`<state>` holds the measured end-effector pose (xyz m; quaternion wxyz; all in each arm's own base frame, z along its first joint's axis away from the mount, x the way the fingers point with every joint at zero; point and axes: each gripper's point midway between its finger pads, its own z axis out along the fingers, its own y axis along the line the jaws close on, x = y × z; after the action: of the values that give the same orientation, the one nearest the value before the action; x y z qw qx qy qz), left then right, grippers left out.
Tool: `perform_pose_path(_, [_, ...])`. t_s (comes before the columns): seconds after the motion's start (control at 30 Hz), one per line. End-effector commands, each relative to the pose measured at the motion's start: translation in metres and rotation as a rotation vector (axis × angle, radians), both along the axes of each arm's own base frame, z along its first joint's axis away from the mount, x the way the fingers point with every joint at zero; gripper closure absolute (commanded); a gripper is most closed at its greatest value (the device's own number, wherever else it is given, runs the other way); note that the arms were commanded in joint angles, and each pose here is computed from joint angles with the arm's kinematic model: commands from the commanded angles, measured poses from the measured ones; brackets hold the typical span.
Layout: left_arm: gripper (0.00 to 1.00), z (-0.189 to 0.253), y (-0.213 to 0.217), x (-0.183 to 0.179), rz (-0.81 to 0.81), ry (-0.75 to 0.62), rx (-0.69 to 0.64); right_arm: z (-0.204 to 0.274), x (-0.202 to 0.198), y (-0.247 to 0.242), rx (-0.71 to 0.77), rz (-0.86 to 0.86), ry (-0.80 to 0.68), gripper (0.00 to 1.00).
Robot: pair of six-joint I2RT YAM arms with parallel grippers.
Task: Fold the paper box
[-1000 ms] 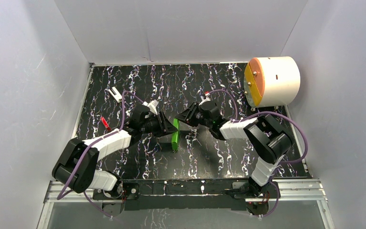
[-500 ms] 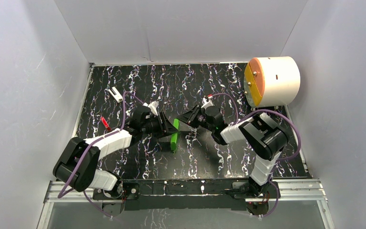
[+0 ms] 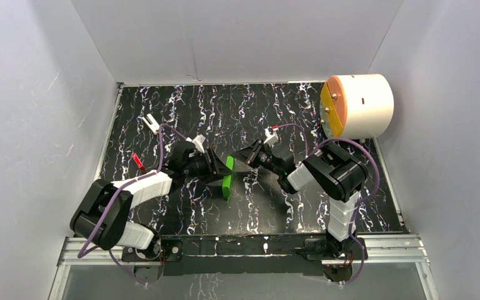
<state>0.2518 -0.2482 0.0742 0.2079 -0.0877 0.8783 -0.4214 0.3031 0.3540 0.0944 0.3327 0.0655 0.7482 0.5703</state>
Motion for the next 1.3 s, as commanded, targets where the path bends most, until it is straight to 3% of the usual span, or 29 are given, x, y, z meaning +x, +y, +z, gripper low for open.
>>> perform_pose_path(0.0, [0.52, -0.036, 0.019, -0.015, 0.032, 0.102, 0.092, -0.045, -0.03, 0.004, -0.11, 0.132, 0.061, 0.92])
perform_pose_path(0.17, [0.54, -0.038, 0.02, -0.01, 0.061, 0.106, 0.102, -0.005, -0.021, 0.015, -0.095, 0.166, -0.016, 0.85])
perform_pose_path(0.37, [0.56, -0.038, 0.018, -0.005, 0.079, 0.11, 0.095, 0.04, -0.018, 0.011, -0.098, 0.145, -0.09, 0.56])
perform_pose_path(0.63, [0.57, -0.037, 0.02, 0.0, 0.114, 0.106, 0.092, 0.048, -0.051, -0.005, -0.083, 0.181, -0.059, 0.25])
perform_pose_path(0.8, [0.57, -0.037, 0.021, 0.002, 0.141, 0.109, 0.088, 0.037, -0.083, -0.006, -0.136, 0.199, -0.026, 0.13])
perform_pose_path(1.0, [0.57, -0.036, 0.022, 0.003, 0.152, 0.107, 0.085, 0.027, -0.098, -0.005, -0.166, 0.206, 0.0, 0.12])
perform_pose_path(1.27, [0.57, -0.033, 0.023, 0.004, 0.158, 0.103, 0.089, 0.013, -0.099, 0.008, -0.168, 0.232, 0.02, 0.23])
